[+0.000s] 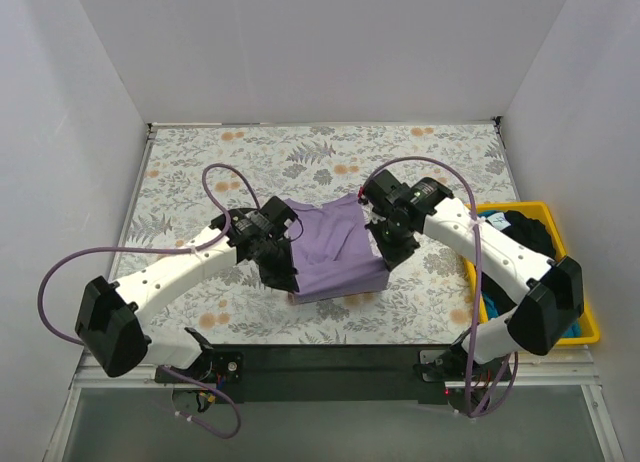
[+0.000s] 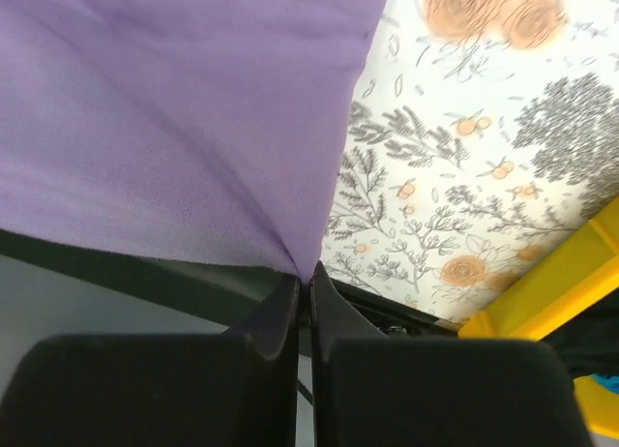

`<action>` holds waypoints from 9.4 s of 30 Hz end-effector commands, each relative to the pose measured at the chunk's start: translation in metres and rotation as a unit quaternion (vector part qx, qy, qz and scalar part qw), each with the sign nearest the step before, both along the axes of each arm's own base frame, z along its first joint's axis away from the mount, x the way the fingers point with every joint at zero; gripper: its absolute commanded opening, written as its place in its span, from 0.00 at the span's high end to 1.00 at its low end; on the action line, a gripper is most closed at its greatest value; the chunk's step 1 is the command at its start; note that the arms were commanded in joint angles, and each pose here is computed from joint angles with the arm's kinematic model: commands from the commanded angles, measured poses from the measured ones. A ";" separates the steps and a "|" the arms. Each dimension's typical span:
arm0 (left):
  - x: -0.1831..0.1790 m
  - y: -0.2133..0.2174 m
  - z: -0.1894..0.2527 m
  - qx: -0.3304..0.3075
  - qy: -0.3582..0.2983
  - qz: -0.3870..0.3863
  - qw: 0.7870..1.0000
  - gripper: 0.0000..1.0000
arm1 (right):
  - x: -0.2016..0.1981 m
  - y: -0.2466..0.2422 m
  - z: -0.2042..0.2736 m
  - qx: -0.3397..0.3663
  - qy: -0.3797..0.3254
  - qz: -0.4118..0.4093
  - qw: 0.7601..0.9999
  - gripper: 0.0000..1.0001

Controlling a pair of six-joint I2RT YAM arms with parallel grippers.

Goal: Fold and stack the t-shirts
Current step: Fold the tshirt, then neatly place the folded tshirt to the corner

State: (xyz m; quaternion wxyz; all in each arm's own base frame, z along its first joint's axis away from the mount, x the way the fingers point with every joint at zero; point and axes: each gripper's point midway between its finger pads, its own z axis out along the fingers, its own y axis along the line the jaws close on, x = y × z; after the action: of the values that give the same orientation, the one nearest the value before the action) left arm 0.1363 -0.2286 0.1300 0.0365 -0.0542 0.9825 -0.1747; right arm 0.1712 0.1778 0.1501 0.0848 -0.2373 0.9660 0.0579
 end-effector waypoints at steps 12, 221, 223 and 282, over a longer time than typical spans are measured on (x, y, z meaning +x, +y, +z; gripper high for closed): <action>0.092 0.021 0.019 -0.002 -0.090 0.052 0.995 1.00 | 0.093 0.008 0.035 -0.033 -0.094 -0.004 0.995 0.99; 0.208 0.100 -0.004 0.116 -0.369 0.081 0.919 0.28 | 0.163 0.039 -0.090 0.212 -0.085 -0.102 0.968 0.32; 0.207 0.104 -0.008 0.122 -0.370 0.086 0.917 0.28 | 0.162 0.043 -0.098 0.201 -0.078 -0.105 0.971 0.32; 0.208 0.119 -0.045 0.190 -0.324 0.096 0.922 0.29 | 0.369 -0.347 -0.057 -0.245 -0.287 -0.346 0.859 0.99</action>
State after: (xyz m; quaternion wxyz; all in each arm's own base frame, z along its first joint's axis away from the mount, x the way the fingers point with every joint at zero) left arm 0.3395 -0.1032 0.0779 0.3765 -0.0793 0.9228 0.0209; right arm 0.5289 -0.1307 0.0581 0.2756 0.0368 0.9314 -0.2350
